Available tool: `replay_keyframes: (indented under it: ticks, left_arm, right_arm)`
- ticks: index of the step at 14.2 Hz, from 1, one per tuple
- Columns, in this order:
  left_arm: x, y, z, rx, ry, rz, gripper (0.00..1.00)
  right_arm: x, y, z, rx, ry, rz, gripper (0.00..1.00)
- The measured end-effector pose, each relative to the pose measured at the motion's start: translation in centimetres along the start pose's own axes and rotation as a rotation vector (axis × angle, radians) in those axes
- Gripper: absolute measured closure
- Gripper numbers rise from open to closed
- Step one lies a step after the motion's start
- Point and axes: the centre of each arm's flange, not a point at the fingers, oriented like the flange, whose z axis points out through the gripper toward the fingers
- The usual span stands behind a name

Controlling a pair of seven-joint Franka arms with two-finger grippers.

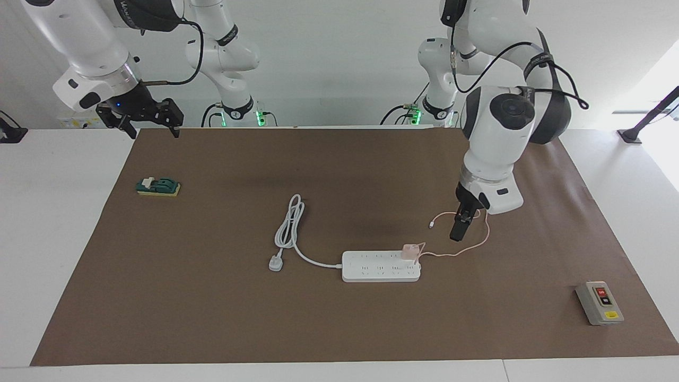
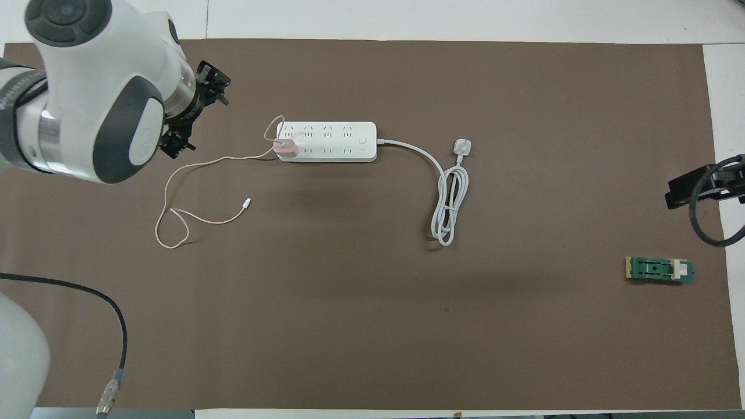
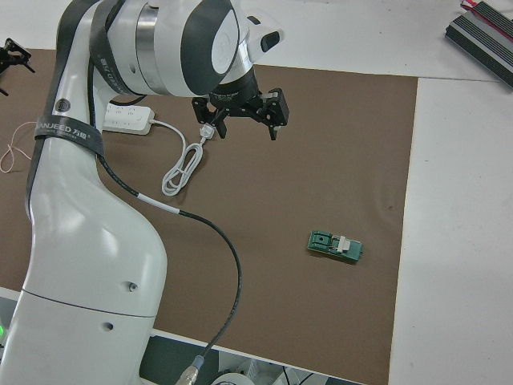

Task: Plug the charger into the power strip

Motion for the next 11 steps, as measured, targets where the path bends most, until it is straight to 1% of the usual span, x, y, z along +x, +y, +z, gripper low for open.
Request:
replay_keyframes:
  ticks: [3, 5, 6, 8, 9, 11]
  left_arm:
    - [3.7, -5.0, -2.0, 0.059, -0.052, 0.266, 0.0]
    - [6.3, -7.9, -3.0, 0.061, -0.068, 0.388, 0.0]
    - [7.0, -8.8, -3.3, 0.059, -0.072, 0.46, 0.0]
    - [7.3, -9.8, -3.9, 0.056, -0.086, 0.644, 0.0]
    - [7.3, -10.4, -4.0, 0.055, -0.093, 0.711, 0.0]
    - [6.6, -12.0, -4.3, 0.056, -0.11, 0.773, 0.0]
  right_arm:
    - [0.0, 0.0, 0.0, 0.0, 0.0, 0.0, 0.0]
    - [0.0, 0.0, 0.0, 0.0, 0.0, 0.0, 0.0]
    - [0.0, 0.0, 0.0, 0.0, 0.0, 0.0, 0.0]
    - [0.0, 0.0, 0.0, 0.0, 0.0, 0.0, 0.0]
    - [0.0, 0.0, 0.0, 0.0, 0.0, 0.0, 0.0]
    - [0.0, 0.0, 0.0, 0.0, 0.0, 0.0, 0.0]
